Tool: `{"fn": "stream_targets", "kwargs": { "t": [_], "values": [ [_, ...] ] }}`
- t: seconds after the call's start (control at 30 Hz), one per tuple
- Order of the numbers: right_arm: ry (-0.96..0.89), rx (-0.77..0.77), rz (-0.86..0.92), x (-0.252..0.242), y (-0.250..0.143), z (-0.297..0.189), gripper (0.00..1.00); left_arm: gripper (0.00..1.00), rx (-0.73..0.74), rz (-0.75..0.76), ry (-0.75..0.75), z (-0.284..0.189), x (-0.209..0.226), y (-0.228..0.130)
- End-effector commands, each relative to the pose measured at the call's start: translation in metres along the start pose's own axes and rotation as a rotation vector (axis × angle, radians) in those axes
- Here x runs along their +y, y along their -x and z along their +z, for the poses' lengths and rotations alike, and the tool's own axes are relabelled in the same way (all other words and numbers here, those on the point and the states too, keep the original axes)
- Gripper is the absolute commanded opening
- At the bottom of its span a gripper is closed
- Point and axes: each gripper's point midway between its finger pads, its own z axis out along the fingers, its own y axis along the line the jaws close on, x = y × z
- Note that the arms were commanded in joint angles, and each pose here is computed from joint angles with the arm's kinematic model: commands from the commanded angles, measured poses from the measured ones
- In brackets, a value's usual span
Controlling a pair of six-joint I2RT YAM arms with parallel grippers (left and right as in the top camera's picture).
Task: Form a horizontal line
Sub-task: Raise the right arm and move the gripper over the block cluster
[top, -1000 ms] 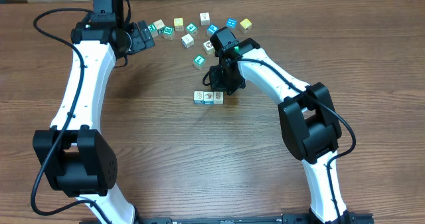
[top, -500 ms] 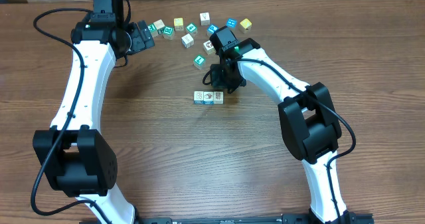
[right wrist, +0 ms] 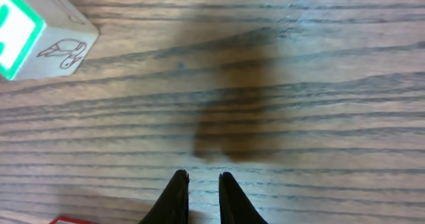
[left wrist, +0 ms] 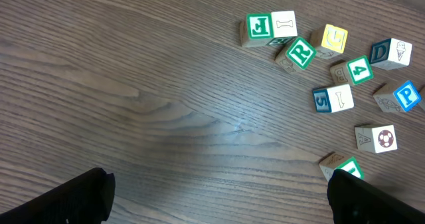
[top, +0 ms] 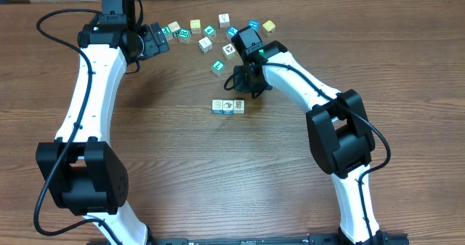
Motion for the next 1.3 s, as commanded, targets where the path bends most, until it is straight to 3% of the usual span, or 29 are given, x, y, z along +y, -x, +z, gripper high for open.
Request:
{"fn": "stream_targets", "kwargs": {
  "t": [0.0,0.27,0.4,0.47,0.63,0.87,1.1,1.27],
  "values": [
    [0.012,-0.041,0.009,0.002,0.014,-0.013,0.12,1.0,-0.013,0.012,-0.013,-0.005,-0.005,0.003],
    [0.111,-0.256,0.001,0.035,0.079,-0.114,0.16,1.0,-0.012,0.012,-0.012,-0.005,-0.004,0.003],
    [0.158,-0.365,-0.042,0.05,0.104,-0.158,0.4,1.0,-0.013,0.012,-0.012,-0.005,-0.004,0.003],
    [0.172,-0.402,-0.069,0.057,0.111,-0.164,0.61,1.0,-0.013,0.012,-0.012,-0.005,-0.004,0.003],
    [0.189,-0.415,-0.034,0.06,0.116,-0.148,0.82,1.0,-0.012,0.012,-0.012,-0.005,-0.004,0.003],
    [0.176,-0.341,0.014,0.065,0.104,-0.09,0.87,1.0,-0.013,0.012,-0.013,-0.005,-0.005,0.003],
    [0.138,-0.251,0.0,0.07,0.082,-0.03,0.73,1.0,-0.013,0.012,-0.013,-0.005,-0.005,0.003],
    [0.122,-0.224,-0.01,0.078,0.072,0.001,0.72,1.0,-0.013,0.012,-0.012,-0.005,-0.004,0.003]
  ]
}}
